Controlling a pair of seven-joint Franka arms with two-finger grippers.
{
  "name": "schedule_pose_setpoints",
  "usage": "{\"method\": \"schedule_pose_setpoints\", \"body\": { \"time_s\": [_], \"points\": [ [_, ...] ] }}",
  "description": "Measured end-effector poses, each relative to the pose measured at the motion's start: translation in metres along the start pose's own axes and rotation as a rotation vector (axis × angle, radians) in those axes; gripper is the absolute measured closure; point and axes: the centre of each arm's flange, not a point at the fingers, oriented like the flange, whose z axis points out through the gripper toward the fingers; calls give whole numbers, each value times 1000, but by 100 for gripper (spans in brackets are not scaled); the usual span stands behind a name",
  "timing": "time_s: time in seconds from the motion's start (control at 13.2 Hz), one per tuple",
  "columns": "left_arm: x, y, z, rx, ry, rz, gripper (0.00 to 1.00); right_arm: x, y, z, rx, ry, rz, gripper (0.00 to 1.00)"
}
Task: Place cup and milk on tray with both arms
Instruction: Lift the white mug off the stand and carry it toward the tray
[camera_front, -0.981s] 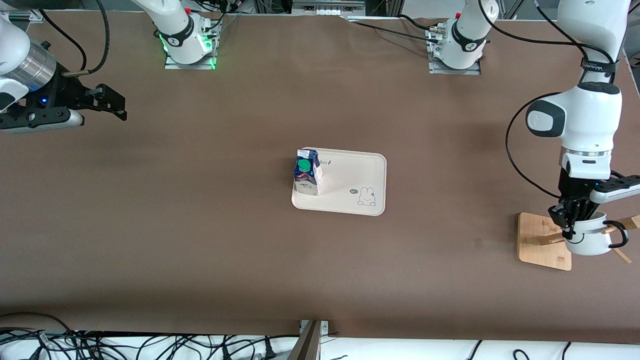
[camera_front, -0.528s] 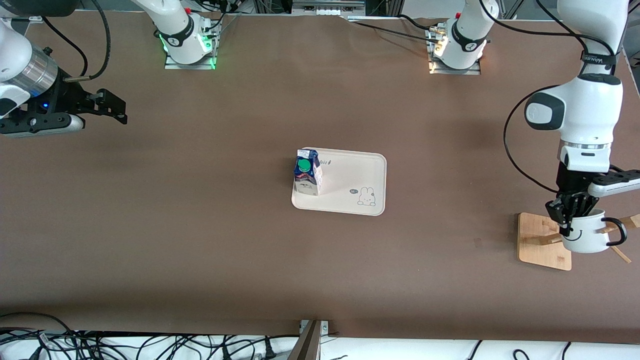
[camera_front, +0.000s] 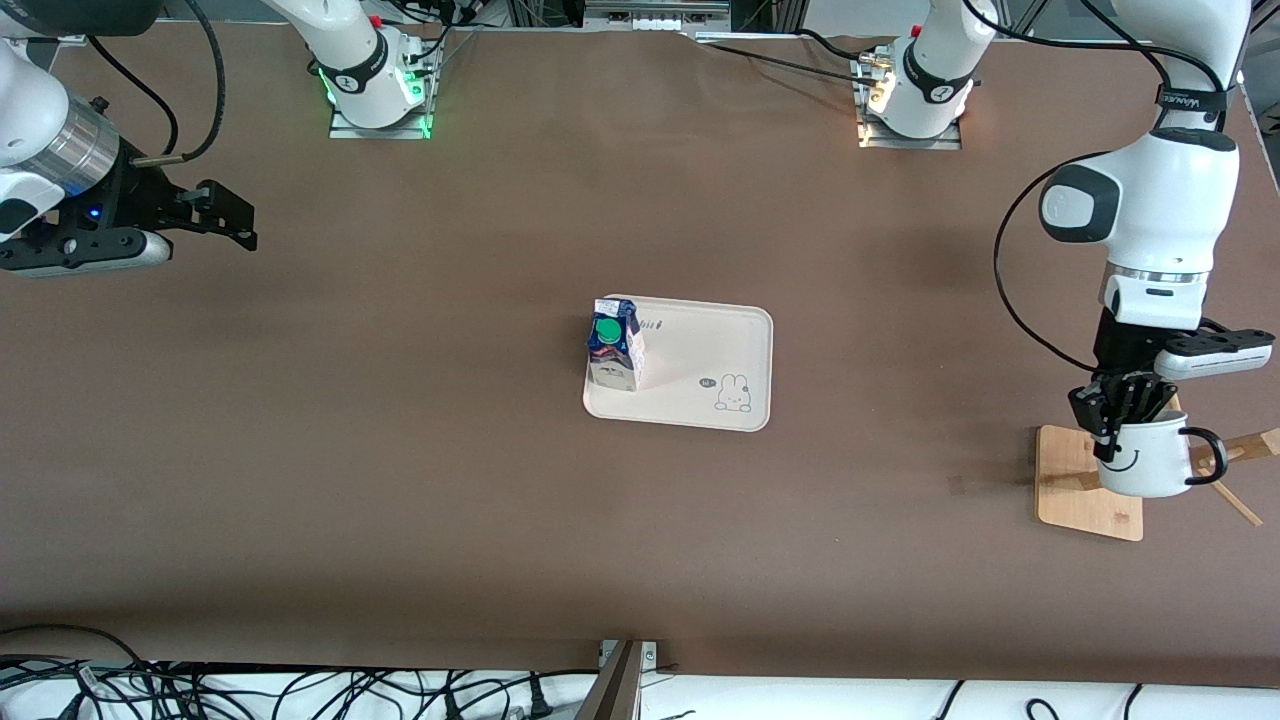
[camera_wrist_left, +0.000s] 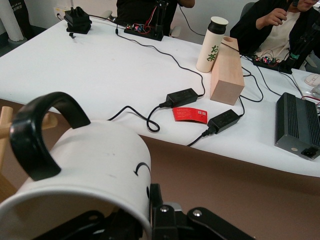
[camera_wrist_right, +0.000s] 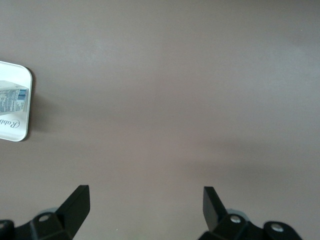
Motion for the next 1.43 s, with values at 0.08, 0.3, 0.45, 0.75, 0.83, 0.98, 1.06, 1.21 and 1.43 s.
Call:
{"method": "schedule_pose_setpoints", "body": {
  "time_s": [0.08,0.3,0.45,0.75,0.83,0.98,1.06,1.21,1.43],
  "points": [
    [-1,3,0,-3,-1,3,93,0,0,0,0,0,0,0],
    [-3,15,-2,-21,-2,27,93,0,-1,-1,0,5,-1,0],
    [0,32,-10,-49,-32,78,93,1,-2,-1,0,6,-3,0],
    [23,95,-50,-98,-281,448,93,1,-2,-1,-1,9,-3,0],
    [36,110,-62,-89,-362,504,93,1,-2,-1,-1,10,-4,0],
    [55,133,-84,-66,-540,577,93,2,-2,-2,-1,14,-4,0],
    [56,140,-92,-58,-618,594,93,2,-2,-2,-1,15,-4,0],
    [45,153,-94,-54,-732,618,93,2,-2,-2,-1,16,-5,0],
    [12,184,-76,-62,-837,689,93,2,-4,-2,-2,16,-7,0]
  ]
}}
